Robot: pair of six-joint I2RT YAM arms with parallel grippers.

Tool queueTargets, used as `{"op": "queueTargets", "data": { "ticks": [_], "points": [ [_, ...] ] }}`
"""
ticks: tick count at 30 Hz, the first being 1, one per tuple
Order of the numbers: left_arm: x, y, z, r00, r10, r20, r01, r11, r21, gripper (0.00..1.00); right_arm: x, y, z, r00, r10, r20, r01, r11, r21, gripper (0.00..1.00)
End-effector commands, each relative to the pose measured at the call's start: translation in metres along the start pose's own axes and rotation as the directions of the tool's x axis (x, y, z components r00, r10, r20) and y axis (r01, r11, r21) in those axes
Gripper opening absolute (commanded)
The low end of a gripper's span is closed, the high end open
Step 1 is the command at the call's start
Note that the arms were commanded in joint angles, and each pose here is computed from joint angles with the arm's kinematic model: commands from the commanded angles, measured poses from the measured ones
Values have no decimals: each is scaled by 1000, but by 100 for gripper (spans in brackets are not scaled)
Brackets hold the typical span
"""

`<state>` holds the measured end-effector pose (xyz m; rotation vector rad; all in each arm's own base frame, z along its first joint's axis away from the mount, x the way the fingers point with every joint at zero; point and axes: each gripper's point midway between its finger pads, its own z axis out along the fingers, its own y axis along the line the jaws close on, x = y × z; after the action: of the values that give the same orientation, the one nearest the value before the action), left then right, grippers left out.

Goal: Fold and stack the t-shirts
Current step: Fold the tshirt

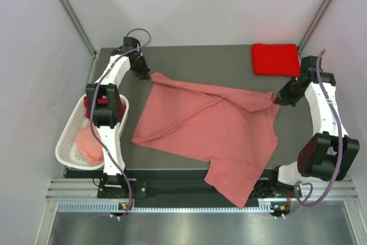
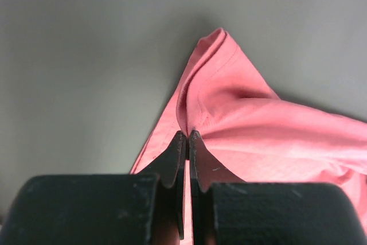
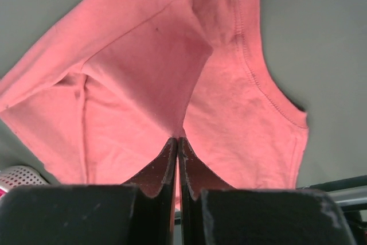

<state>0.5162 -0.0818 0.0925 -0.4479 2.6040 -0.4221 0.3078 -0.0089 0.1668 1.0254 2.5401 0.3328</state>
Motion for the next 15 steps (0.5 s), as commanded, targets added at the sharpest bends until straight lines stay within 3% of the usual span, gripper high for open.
{"op": "queueTargets", "data": {
  "ticks": [1, 11, 15],
  "points": [
    [-12, -7, -32, 998, 36, 56, -37, 999, 16, 0, -18, -4, -29, 996, -32, 88, 33, 999, -10, 0],
    [-3, -1, -25, 999, 32, 12, -32, 999, 0, 0, -30, -20, -51, 996, -24, 90, 24, 1000, -9, 0],
    [10, 7, -18, 999, 25, -29, -25, 999, -26, 0, -5, -32, -37, 1000, -7, 15, 7, 1000, 0, 0]
  ]
}}
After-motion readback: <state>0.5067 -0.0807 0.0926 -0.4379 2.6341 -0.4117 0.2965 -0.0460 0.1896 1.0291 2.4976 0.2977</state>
